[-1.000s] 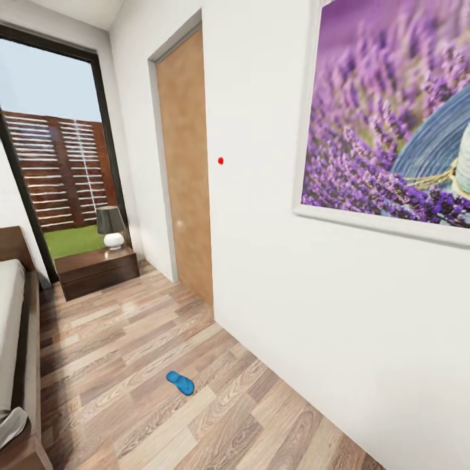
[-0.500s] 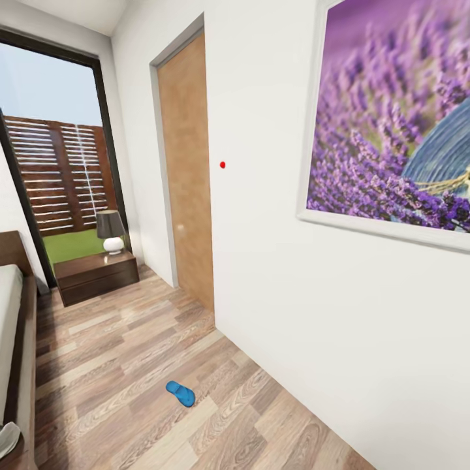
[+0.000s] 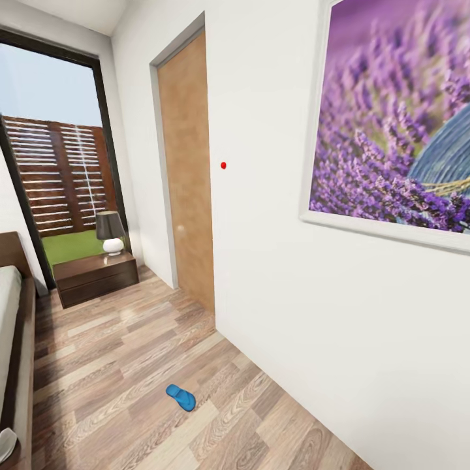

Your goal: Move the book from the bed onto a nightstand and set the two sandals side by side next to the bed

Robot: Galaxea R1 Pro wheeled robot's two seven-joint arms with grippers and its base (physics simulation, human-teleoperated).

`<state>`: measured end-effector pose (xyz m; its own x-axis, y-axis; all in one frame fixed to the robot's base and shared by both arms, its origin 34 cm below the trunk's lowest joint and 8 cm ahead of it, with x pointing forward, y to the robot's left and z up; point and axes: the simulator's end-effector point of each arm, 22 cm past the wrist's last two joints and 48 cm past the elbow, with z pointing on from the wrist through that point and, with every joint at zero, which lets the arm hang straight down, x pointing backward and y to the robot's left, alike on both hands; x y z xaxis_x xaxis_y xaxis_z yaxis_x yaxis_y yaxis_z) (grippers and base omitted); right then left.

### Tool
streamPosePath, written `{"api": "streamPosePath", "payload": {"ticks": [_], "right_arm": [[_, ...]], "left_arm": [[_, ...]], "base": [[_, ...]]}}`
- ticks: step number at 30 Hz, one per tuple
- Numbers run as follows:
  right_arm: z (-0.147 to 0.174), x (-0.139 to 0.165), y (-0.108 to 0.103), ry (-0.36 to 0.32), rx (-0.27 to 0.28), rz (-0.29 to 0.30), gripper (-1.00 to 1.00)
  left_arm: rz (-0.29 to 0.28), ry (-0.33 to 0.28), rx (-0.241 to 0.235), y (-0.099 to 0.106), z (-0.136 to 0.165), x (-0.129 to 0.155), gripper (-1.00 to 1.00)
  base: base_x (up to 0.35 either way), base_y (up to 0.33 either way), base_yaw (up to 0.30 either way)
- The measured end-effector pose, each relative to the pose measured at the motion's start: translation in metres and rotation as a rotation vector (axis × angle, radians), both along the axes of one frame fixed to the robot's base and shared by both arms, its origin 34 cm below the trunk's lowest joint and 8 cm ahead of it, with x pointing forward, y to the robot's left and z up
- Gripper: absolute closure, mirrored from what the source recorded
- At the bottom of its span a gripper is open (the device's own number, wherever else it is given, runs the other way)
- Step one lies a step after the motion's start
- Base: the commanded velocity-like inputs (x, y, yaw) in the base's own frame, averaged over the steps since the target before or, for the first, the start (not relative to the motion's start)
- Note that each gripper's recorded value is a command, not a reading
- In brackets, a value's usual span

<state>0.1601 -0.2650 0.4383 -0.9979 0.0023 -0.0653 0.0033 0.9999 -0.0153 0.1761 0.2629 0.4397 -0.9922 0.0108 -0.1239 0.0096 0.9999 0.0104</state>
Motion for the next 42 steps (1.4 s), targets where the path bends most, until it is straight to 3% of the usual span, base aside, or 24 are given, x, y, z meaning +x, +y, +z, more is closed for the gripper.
{"api": "streamPosePath", "payload": {"ticks": [23, 33, 42], "right_arm": [[0.000, 0.000, 0.000, 0.000, 0.000, 0.000, -1.00], [0.000, 0.000, 0.000, 0.000, 0.000, 0.000, -1.00], [0.000, 0.000, 0.000, 0.000, 0.000, 0.000, -1.00]], "left_arm": [[-0.002, -0.012, -0.003, -0.001, 0.001, 0.008, -1.00], [-0.003, -0.088, -0.006, -0.003, 0.008, 0.067, -1.00], [-0.002, -0.103, -0.005, -0.002, 0.014, 0.103, -1.00]], "base": [[0.020, 0.001, 0.000], [0.001, 0.000, 0.000], [0.000, 0.000, 0.000]]}}
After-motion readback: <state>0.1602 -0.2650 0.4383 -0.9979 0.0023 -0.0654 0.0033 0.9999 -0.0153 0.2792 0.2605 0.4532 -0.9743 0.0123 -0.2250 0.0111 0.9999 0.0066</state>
